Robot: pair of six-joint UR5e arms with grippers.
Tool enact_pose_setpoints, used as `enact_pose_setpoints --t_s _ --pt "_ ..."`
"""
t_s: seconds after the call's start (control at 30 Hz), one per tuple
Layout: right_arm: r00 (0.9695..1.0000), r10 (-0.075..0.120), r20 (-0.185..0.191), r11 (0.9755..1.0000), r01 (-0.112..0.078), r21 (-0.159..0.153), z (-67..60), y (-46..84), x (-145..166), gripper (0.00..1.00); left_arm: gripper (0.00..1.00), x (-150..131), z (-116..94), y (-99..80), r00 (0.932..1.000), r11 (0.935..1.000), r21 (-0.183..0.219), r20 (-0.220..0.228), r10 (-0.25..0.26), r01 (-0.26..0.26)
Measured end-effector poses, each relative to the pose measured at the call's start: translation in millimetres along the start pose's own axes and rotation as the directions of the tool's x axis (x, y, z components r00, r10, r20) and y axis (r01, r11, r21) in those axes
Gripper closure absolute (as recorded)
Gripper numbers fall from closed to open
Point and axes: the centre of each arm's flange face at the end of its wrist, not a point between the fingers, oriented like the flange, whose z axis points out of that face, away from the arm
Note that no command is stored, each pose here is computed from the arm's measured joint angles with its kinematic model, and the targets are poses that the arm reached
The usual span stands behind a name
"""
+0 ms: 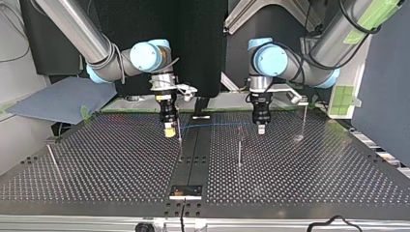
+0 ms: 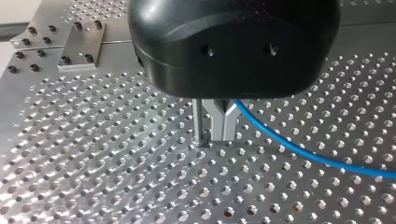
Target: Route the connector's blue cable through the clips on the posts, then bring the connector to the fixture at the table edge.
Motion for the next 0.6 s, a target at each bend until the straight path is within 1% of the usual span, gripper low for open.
enact_pose_setpoints --t_s 0.13,0.23,0.4,0.6 --pt "1.0000 -0.001 0.000 1.0000 0.001 0.000 2.4 3.2 0.4 1.00 1.00 9.3 7.1 -2.9 0.9999 1.0000 0.002 -0.013 0.007 -0.007" --pt "1.0000 -0.002 0.001 1.0000 0.002 -0.002 3.7 5.7 0.3 1.00 1.00 15.9 13.7 -4.5 0.9999 1.0000 0.000 -0.014 -0.002 0.002" --pt "1.0000 -0.002 -0.001 1.0000 0.002 -0.008 6.3 10.4 0.9 1.00 1.00 9.5 26.5 -3.6 0.9998 0.9998 -0.006 0.001 -0.020 0.020" --pt "1.0000 -0.003 -0.009 1.0000 0.003 -0.006 12.1 13.2 5.5 1.00 1.00 1.2 37.6 2.4 0.9995 0.9994 -0.017 0.011 -0.029 0.030"
